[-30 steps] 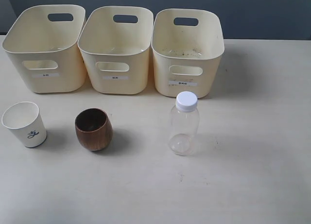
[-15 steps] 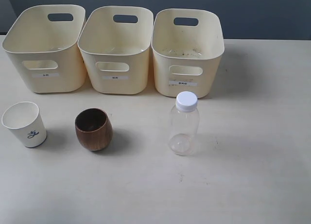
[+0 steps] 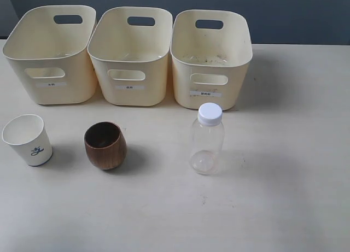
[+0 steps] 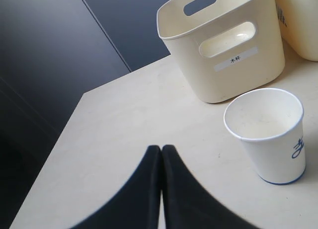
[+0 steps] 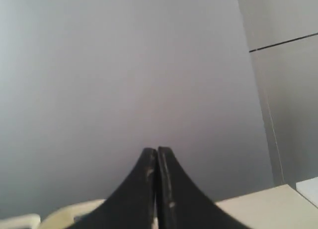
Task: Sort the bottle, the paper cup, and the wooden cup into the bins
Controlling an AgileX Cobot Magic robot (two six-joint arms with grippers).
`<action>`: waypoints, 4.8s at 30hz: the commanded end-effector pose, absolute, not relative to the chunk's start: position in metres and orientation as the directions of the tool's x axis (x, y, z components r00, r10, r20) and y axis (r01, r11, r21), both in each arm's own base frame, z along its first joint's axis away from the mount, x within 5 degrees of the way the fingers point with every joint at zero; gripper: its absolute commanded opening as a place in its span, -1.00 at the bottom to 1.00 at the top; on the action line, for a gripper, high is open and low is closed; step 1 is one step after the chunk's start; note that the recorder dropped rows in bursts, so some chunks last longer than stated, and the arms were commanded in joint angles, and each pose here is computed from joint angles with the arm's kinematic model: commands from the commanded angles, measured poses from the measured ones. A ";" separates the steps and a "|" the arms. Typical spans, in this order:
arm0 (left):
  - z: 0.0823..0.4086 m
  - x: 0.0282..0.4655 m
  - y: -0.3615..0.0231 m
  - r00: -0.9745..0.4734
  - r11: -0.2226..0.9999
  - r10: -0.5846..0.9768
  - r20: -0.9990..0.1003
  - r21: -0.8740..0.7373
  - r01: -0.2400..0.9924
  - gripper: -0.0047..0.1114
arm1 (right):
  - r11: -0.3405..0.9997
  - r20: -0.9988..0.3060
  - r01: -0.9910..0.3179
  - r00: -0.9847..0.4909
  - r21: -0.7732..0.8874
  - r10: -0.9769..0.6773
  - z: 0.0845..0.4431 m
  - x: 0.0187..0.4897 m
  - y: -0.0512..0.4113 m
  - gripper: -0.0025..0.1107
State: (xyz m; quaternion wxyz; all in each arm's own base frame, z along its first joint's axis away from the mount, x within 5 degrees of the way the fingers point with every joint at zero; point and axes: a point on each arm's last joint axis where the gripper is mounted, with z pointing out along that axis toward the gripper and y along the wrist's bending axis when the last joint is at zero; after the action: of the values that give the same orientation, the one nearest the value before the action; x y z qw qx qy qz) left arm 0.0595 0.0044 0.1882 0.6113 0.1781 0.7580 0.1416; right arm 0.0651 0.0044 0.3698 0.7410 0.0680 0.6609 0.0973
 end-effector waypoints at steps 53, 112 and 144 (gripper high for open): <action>0.188 0.059 0.004 -0.182 0.900 0.435 -0.882 0.423 0.101 -0.92 | 0.539 -0.698 -0.822 -0.496 0.185 -0.516 0.254 0.235 0.195 0.38; 0.188 0.059 0.004 -0.182 0.900 0.435 -0.882 0.423 0.101 -0.92 | 0.551 -0.742 -0.834 -0.355 -0.023 -0.568 0.273 0.241 0.201 -0.96; 0.188 0.059 0.004 -0.182 0.900 0.435 -0.882 0.423 0.101 -0.92 | 0.816 -0.671 -0.574 -0.633 0.072 -0.387 0.242 0.404 0.218 -0.27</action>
State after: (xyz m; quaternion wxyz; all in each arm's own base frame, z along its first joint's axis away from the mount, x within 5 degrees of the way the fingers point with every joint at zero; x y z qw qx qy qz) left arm 0.0595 0.0044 0.1882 0.6113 0.1781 0.7580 0.1416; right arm 0.4031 0.2208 0.2382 0.3318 -0.2711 0.8926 0.1405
